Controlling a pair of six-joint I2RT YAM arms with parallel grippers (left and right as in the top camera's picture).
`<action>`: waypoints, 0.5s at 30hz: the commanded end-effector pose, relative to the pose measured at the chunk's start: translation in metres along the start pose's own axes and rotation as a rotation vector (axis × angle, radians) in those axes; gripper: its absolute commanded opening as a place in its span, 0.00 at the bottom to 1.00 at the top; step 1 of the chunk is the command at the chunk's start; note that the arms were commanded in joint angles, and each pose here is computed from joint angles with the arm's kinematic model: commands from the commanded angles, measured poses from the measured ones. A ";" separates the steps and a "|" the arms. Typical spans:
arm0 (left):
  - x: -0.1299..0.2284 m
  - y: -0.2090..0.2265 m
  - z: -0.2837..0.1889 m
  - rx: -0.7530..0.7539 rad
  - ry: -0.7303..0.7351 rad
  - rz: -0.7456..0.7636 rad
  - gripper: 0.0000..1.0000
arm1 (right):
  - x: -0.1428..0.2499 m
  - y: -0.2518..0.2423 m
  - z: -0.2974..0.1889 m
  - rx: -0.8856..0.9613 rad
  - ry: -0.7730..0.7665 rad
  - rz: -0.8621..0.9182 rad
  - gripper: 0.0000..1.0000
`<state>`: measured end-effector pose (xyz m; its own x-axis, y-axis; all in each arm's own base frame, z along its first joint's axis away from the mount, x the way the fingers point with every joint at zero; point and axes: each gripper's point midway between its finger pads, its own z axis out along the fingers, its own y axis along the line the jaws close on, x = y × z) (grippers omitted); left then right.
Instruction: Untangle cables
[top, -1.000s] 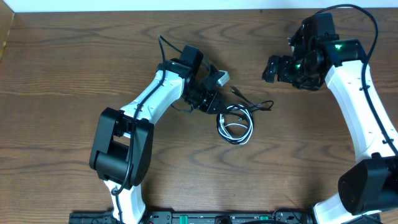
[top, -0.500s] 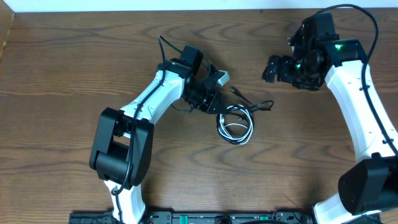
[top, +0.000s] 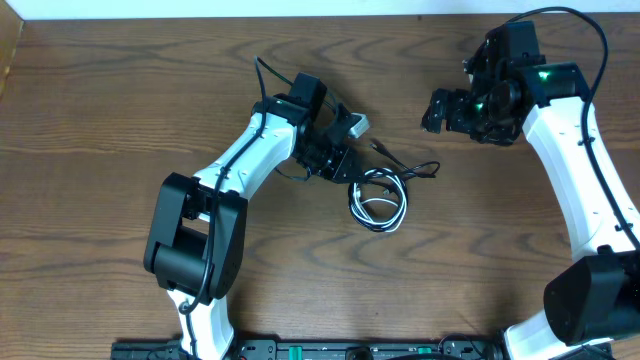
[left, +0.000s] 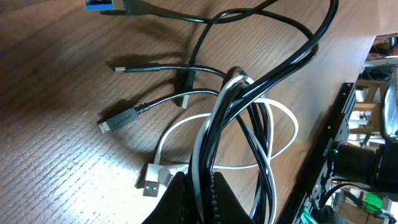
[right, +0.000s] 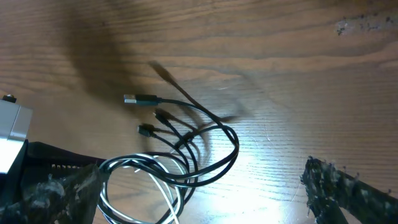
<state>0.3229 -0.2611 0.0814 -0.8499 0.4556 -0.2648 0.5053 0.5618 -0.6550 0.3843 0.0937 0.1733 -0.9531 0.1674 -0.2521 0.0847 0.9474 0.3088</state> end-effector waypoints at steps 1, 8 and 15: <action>-0.001 0.002 0.001 -0.004 0.002 0.006 0.07 | -0.001 0.001 0.002 -0.005 0.002 0.007 0.99; -0.001 0.003 0.001 -0.007 0.003 0.005 0.07 | -0.001 0.001 0.002 -0.005 0.002 0.007 0.99; 0.000 0.017 0.000 -0.088 0.010 -0.015 0.08 | -0.001 0.001 0.002 -0.005 0.002 0.007 0.99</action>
<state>0.3252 -0.2574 0.0774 -0.8495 0.4584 -0.2612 0.5097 0.5852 -0.6307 0.3843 0.0937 0.1733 -0.9531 0.1674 -0.2521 0.0847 0.9474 0.3088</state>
